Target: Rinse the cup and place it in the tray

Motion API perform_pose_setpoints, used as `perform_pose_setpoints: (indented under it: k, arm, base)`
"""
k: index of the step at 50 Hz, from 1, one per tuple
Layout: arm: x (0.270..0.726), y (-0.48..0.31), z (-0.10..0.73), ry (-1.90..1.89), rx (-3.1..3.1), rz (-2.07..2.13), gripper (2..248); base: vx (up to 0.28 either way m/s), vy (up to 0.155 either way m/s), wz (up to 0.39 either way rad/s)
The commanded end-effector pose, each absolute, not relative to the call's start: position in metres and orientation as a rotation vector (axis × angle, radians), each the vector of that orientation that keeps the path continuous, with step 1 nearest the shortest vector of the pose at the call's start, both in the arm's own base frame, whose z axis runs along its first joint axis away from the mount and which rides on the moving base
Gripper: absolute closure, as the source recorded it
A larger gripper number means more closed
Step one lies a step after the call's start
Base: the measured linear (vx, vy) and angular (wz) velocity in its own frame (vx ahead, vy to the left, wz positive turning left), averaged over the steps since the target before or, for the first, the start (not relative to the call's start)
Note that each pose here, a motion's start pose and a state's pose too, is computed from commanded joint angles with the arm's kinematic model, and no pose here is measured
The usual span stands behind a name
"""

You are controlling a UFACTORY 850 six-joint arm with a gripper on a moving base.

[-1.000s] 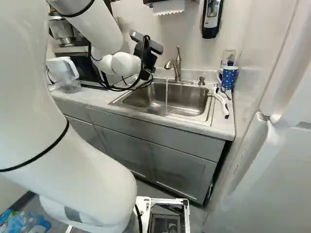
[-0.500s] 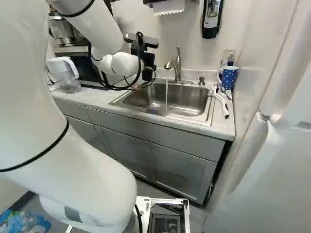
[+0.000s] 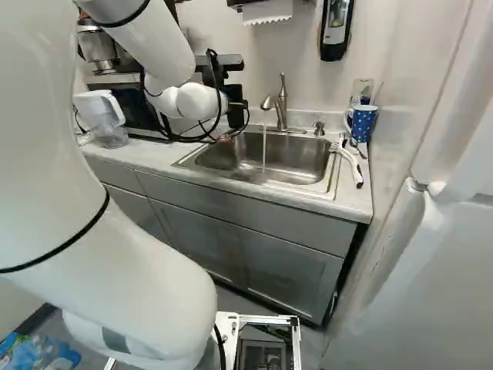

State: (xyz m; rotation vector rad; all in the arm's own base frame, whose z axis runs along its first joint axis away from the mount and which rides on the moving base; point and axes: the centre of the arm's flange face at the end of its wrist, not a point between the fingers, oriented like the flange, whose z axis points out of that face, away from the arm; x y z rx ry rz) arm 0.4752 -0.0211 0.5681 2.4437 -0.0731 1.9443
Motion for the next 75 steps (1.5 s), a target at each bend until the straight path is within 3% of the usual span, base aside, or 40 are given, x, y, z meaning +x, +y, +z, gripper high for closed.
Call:
perform_pose_setpoints:
  k: [75]
  arm:
    - [0.579, 0.055, 0.567, 0.099, 2.504, 2.006, 128]
  base:
    - [0.000, 0.000, 0.000]
